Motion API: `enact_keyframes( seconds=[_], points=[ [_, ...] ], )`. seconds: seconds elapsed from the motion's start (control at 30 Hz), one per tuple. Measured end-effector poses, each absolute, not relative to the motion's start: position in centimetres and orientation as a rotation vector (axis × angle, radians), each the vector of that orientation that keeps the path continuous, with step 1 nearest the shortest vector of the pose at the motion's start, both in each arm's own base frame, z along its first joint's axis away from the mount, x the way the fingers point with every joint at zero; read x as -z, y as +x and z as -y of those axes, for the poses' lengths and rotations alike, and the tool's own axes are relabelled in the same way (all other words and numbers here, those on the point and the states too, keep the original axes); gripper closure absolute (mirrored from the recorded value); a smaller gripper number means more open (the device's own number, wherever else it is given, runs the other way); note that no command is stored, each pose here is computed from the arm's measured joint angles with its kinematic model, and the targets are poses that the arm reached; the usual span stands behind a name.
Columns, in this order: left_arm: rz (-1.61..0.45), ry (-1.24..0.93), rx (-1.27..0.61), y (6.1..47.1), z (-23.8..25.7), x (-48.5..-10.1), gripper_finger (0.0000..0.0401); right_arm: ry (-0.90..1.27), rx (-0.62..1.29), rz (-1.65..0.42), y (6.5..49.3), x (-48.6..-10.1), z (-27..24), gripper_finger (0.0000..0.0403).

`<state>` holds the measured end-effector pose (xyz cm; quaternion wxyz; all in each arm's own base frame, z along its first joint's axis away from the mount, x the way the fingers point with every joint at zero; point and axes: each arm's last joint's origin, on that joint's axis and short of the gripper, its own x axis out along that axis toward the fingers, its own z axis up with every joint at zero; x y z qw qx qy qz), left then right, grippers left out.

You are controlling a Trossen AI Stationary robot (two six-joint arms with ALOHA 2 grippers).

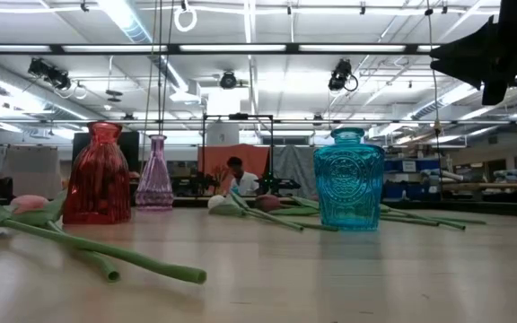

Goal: Sort flowers into vase by color
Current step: Put the left pink flower into the pink vase

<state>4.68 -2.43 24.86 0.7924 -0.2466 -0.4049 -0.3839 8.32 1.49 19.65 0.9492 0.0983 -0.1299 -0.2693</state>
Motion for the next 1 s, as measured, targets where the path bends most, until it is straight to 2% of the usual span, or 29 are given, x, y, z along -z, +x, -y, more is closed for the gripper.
enact_keyframes(
  seconds=[0.1, 0.2, 0.33, 0.43, 0.63, 0.7, 0.8, 1.0],
  points=[
    [0.742, -0.450, 0.872, 5.5, 3.0, -24.1, 0.0238, 0.200, 0.548, 0.264, 8.3, -19.7, -1.5, 0.0263],
    [0.639, -0.279, 0.905, 6.2, 3.6, -23.2, 0.0238, 0.200, 0.548, 0.264, 8.3, -19.7, -1.5, 0.0263],
    [0.618, -0.081, 0.814, 6.9, 3.8, -22.3, 0.0238, 0.200, 0.548, 0.264, 8.3, -19.7, -1.5, 0.0263],
    [0.540, -0.155, 0.655, 7.6, 3.5, -21.8, 0.0238, 0.200, 0.548, 0.264, 8.3, -19.7, -1.5, 0.0263],
    [0.369, -0.470, -0.023, 9.1, 1.9, -20.2, 0.0238, 0.200, 0.548, 0.264, 8.3, -19.7, -1.5, 0.0263],
    [0.347, -0.517, -0.173, 9.2, 1.5, -19.7, 0.0238, 0.200, 0.548, 0.264, 8.3, -19.7, -1.5, 0.0263],
    [0.349, -0.522, -0.276, 9.2, 1.3, -19.6, 0.0238, 0.201, 0.548, 0.265, 8.3, -19.7, -1.5, 0.0263],
    [0.354, -0.526, -0.291, 9.2, 1.2, -19.6, 0.0238, 0.203, 0.548, 0.267, 8.3, -19.7, -1.5, 0.0263]
  ],
)
